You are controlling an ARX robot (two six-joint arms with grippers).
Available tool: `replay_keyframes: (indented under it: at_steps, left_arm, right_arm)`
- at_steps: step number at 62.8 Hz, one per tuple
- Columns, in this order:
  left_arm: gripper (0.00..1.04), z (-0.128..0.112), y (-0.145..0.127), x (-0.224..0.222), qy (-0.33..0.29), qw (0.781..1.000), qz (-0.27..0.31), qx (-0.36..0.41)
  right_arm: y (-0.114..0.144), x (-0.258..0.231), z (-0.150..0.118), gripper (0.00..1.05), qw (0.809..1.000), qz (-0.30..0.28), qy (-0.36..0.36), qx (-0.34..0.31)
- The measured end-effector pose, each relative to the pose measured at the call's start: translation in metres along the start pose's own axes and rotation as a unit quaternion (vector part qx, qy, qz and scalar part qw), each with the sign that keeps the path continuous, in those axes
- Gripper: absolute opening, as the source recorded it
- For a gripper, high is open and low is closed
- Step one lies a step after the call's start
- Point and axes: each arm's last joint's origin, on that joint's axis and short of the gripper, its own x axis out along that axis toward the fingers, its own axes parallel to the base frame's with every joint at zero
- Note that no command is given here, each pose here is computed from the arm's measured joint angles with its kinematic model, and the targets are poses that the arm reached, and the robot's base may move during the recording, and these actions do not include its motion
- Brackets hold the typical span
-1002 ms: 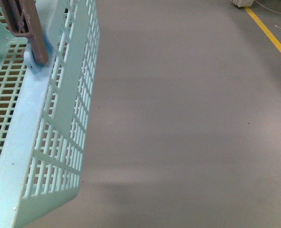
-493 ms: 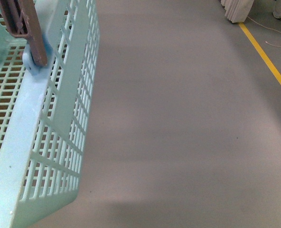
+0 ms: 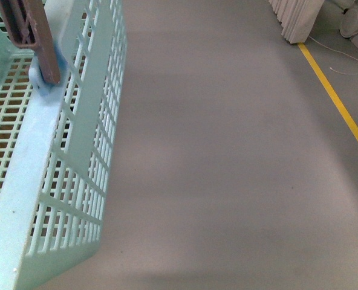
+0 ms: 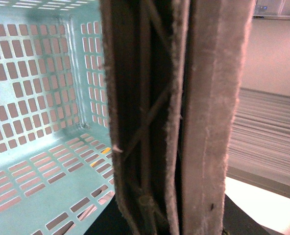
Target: Pick lemon and mango into basket
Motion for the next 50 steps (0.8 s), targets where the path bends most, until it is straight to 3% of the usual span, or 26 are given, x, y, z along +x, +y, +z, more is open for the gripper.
replay_keyframes:
  at_steps: [50]
  left_arm:
    - [0.18,-0.0017,-0.0002,-0.0006,0.009,1.0,0.0,0.001]
  right_arm:
    - [-0.0001,0.0,-0.0001,0.96,1.0,-0.002,0.0,0.0]
